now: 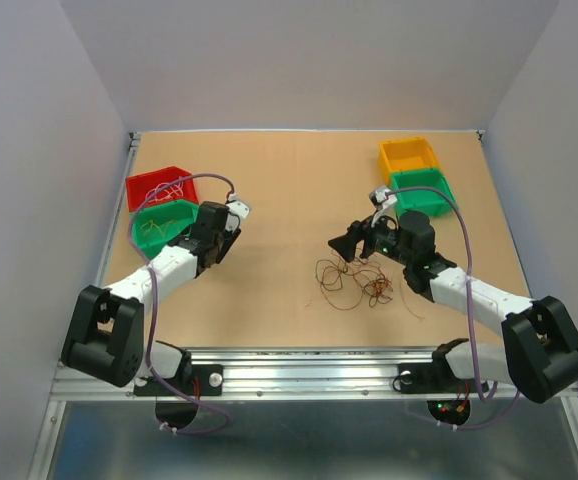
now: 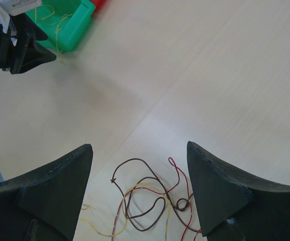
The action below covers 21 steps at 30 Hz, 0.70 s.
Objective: Untangle the cables
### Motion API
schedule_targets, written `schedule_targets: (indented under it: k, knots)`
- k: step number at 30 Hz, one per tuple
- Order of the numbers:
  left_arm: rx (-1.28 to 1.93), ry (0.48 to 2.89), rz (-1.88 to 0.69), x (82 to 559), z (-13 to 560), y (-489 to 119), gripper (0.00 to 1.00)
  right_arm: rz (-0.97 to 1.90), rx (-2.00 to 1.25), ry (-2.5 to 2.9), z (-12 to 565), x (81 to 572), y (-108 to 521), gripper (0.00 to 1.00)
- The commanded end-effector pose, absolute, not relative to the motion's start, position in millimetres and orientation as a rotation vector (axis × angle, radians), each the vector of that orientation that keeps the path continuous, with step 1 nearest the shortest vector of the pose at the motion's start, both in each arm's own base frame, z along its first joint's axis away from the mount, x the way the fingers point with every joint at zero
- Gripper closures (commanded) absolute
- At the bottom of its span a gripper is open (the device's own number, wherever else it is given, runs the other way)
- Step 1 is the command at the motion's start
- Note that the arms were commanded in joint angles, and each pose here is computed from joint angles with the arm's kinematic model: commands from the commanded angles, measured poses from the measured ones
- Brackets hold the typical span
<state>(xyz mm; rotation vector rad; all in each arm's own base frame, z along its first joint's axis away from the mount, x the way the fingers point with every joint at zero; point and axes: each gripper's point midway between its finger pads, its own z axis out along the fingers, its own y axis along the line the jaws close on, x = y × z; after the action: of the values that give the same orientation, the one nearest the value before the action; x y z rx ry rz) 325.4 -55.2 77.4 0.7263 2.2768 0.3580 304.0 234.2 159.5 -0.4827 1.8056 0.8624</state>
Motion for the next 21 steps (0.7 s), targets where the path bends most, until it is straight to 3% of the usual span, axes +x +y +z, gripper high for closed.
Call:
schedule_targets:
  k: [1,10,17,21]
  knots:
    - [0.684,2.316,0.387,324,65,-51,0.46,0.877,-0.508,1.728,177,306,240,0.2]
    - [0.623,2.196,0.543,347,80,-40,0.48,0.887,-0.515,1.727,177,305,241,0.2]
    - [0.919,2.169,0.565,339,63,-53,0.41,0.886,-0.516,1.73,176,307,242,0.2]
    - [0.967,2.13,0.715,341,63,-39,0.39,0.889,-0.52,1.731,175,306,242,0.2]
